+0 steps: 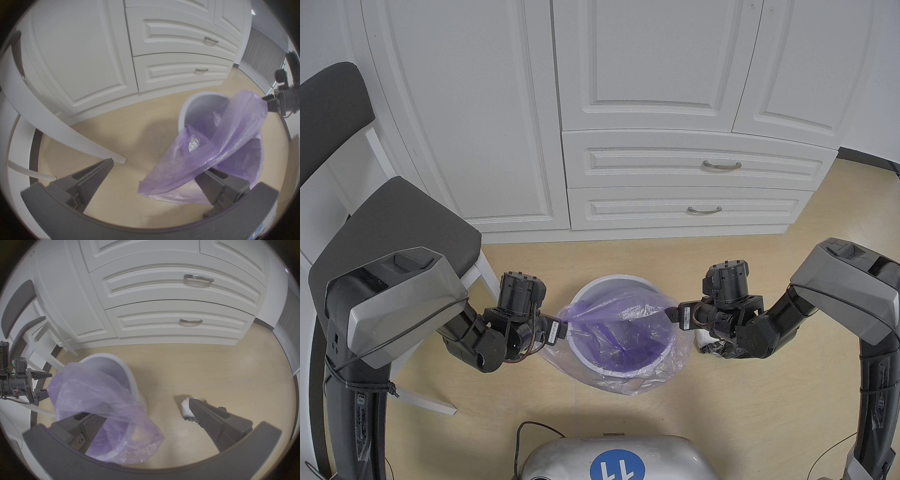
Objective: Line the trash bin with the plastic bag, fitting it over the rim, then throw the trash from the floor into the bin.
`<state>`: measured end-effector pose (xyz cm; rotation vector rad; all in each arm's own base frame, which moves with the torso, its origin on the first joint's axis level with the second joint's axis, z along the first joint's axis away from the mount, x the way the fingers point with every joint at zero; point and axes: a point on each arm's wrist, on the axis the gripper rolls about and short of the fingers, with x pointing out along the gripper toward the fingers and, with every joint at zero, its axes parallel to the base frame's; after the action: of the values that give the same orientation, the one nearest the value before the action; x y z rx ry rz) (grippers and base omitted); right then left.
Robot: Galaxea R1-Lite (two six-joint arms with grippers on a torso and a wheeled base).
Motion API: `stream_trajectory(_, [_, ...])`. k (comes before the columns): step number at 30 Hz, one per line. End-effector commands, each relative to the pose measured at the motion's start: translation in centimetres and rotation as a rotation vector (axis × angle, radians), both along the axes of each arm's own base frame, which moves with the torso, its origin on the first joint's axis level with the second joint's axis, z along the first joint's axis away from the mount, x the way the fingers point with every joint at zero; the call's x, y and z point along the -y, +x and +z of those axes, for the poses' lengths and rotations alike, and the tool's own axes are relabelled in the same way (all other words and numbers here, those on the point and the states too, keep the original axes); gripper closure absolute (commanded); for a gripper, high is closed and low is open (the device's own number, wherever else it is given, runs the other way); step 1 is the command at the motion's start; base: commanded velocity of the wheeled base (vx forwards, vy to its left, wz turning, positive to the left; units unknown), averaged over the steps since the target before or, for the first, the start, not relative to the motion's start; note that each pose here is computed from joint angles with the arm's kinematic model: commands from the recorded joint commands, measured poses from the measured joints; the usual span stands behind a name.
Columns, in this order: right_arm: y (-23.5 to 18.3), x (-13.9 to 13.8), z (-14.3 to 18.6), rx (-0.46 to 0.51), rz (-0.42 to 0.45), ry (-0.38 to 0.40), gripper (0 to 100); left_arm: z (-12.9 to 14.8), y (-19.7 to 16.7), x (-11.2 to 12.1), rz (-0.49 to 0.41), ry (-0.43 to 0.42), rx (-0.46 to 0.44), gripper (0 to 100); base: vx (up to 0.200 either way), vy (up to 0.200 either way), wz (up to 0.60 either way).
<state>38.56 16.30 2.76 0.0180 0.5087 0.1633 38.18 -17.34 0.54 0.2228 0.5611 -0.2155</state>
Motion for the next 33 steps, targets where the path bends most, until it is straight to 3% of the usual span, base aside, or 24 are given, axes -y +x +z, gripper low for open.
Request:
stream_trajectory(1, [1.4, -0.2, -1.1, 0.008, -0.047, 0.016, 0, 0.1, 1.3, -1.1, 0.043, -0.010, 0.036, 0, 0.000, 0.000, 0.00])
stream_trajectory(6, [3.1, -0.8, -1.7, 0.039, -0.111, 0.076, 0, 0.7, 2.1, -1.3, 0.058, -0.042, 0.081, 0, 0.000, 0.000, 0.00])
stream_trajectory(14, [6.2, -1.6, -2.0, 0.125, -0.211, 0.228, 0, 0.4, 4.6, 0.6, 0.114, -0.208, 0.158, 0, 0.000, 0.000, 0.00])
stream_trajectory(30, [9.6, -0.9, -4.9, 0.226, -0.264, 0.345, 0, -3.6, 8.6, 3.0, 0.212, -0.271, 0.316, 0, 0.000, 0.000, 0.00])
stream_trajectory(33, [10.3, -0.5, -5.2, 0.239, -0.280, 0.366, 0, -4.1, 9.4, 3.4, 0.220, -0.319, 0.349, 0, 0.000, 0.000, 0.00])
